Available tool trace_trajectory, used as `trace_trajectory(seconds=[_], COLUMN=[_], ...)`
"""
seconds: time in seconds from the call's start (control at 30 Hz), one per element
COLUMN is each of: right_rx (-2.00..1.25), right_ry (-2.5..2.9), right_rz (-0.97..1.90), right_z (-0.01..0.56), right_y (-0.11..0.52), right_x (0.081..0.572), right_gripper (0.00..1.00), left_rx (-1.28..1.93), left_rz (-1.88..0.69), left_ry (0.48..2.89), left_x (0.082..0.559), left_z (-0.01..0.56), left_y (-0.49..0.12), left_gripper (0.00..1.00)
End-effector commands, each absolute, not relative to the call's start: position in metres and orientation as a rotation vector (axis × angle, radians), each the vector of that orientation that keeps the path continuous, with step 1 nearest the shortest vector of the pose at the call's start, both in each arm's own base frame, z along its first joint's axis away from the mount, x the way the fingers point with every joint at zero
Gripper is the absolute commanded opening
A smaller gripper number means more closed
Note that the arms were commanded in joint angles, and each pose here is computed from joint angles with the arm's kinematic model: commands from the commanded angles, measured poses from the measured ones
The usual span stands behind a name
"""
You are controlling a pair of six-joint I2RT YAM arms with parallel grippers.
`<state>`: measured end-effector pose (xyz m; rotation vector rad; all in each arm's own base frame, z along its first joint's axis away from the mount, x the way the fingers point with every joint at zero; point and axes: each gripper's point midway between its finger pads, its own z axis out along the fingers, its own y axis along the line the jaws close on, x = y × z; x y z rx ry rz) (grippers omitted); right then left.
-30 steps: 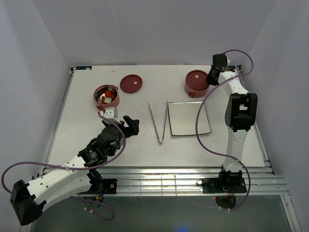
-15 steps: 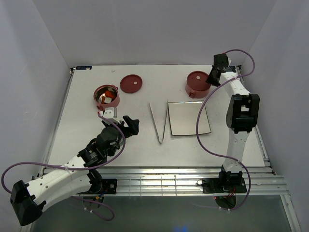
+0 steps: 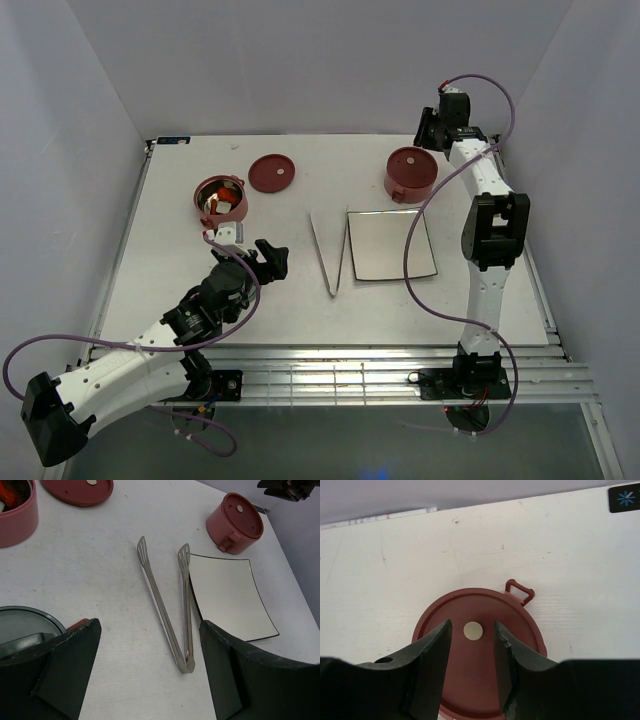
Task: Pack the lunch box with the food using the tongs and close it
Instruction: Close the box lid on the packing box.
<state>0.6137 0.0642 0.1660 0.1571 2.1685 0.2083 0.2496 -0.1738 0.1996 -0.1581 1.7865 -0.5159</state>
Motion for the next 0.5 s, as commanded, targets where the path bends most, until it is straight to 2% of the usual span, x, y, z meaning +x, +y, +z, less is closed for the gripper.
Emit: trace_trajectory(seconds=[0.0, 0.27, 0.47], right_rx=[0.002, -0.062, -0.056], right_ry=[2.158, 2.338, 2.397], right_rz=[0.257, 0.257, 0.137], right_z=[0.154, 0.093, 0.1], right_y=[0.083, 0.092, 0.079], right_x=[0.626, 0.6, 0.586], right_gripper=[0.45, 0.46, 0.46], left_rx=[-0.168, -0.159, -0.161], left_rz=[-0.517, -0.507, -0.512], left_ry=[1.775, 1.789, 1.786], left_x=[0.251, 0.252, 0.252], left_z=[0.202, 0.198, 0.199], left_y=[-0.173, -0.176, -0.175], left_gripper=[0.9, 0.9, 0.9])
